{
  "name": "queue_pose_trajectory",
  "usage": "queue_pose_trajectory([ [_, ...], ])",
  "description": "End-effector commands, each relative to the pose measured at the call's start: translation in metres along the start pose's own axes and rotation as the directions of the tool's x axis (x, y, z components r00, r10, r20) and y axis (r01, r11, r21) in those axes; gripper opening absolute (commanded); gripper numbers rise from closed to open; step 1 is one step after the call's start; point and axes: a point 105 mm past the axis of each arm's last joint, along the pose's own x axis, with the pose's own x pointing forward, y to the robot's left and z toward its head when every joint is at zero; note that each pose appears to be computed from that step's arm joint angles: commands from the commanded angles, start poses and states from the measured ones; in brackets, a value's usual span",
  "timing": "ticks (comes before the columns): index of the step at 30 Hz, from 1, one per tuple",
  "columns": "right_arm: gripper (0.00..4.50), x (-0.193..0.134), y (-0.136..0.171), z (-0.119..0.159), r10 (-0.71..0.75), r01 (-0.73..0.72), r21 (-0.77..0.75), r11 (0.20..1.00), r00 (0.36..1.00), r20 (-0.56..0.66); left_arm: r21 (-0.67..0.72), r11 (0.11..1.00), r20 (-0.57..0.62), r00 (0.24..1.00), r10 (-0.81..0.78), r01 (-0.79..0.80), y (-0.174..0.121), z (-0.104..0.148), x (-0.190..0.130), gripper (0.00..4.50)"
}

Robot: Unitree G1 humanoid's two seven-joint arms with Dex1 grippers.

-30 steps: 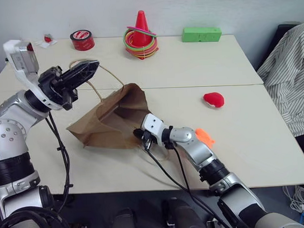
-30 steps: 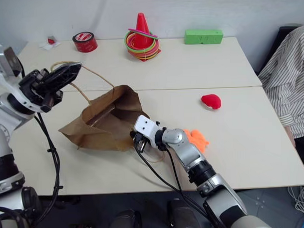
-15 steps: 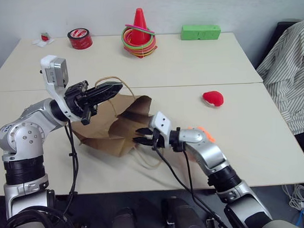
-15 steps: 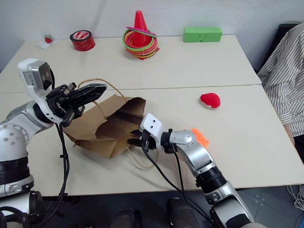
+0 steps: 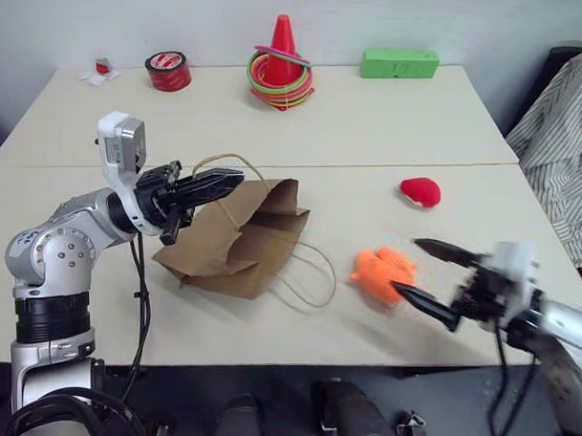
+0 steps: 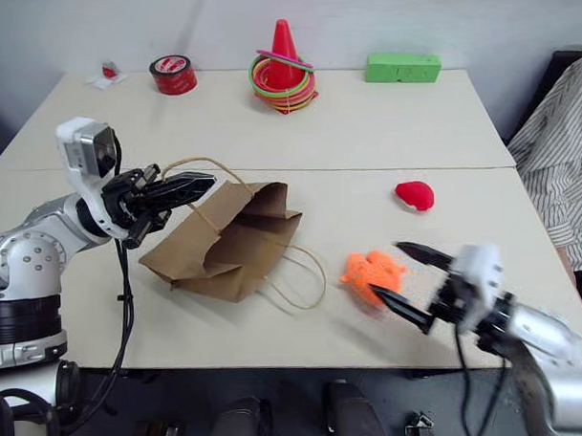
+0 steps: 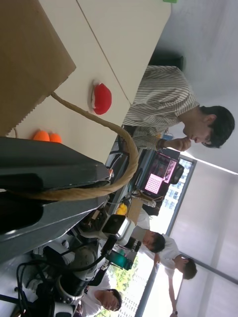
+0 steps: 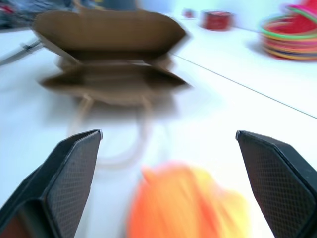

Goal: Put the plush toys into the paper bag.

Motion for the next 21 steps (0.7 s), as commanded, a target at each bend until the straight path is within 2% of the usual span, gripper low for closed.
queue_pose_trajectory([
  [1, 4.43, -0.054, -0.006, -0.016, -0.123, 0.116, -0.066, 0.991, 0.986, -0.114, 0.036, 0.999, 0.000, 1.000, -0.027, 0.027, -0.003, 0.007, 0.001, 0.00],
  [3, 4.43, -0.070, 0.001, -0.025, -0.151, 0.141, -0.070, 0.988, 0.976, -0.159, 0.022, 0.999, -0.008, 0.999, -0.032, 0.032, -0.003, 0.007, 0.001, 0.00],
  [5, 4.43, -0.068, 0.007, -0.027, -0.132, 0.121, -0.066, 0.990, 0.975, -0.180, 0.011, 0.999, -0.015, 0.999, -0.036, 0.036, -0.003, 0.008, 0.000, 0.00],
  [8, 4.43, -0.033, 0.015, -0.015, -0.052, 0.043, -0.061, 0.997, 0.985, -0.164, -0.017, 0.998, -0.064, 0.996, -0.064, 0.063, -0.008, 0.013, -0.007, 0.00],
  [11, 4.43, 0.002, 0.014, -0.011, -0.010, 0.002, -0.041, 0.999, 0.979, -0.205, -0.007, 0.998, -0.098, 0.994, -0.057, 0.057, -0.009, 0.020, -0.014, 0.00],
  [14, 4.43, 0.029, 0.015, -0.010, 0.044, -0.055, -0.040, 0.998, 0.969, -0.241, 0.055, 0.998, -0.130, 0.991, -0.036, 0.044, -0.005, 0.024, -0.016, 0.00],
  [17, 4.43, 0.053, 0.011, -0.022, 0.071, -0.081, -0.019, 0.997, 0.945, -0.318, 0.116, 0.992, -0.205, 0.979, -0.020, 0.044, -0.004, 0.023, -0.017, 0.00],
  [20, 3.82, 0.072, 0.011, -0.033, 0.106, -0.123, -0.024, 0.992, 0.926, -0.362, 0.134, 0.990, -0.227, 0.974, -0.021, 0.052, -0.004, 0.028, -0.019, 0.00],
  [21, 3.48, 0.077, 0.011, -0.035, 0.108, -0.132, -0.039, 0.990, 0.923, -0.370, 0.139, 0.989, -0.234, 0.972, -0.021, 0.054, -0.003, 0.029, -0.019, 0.00],
])
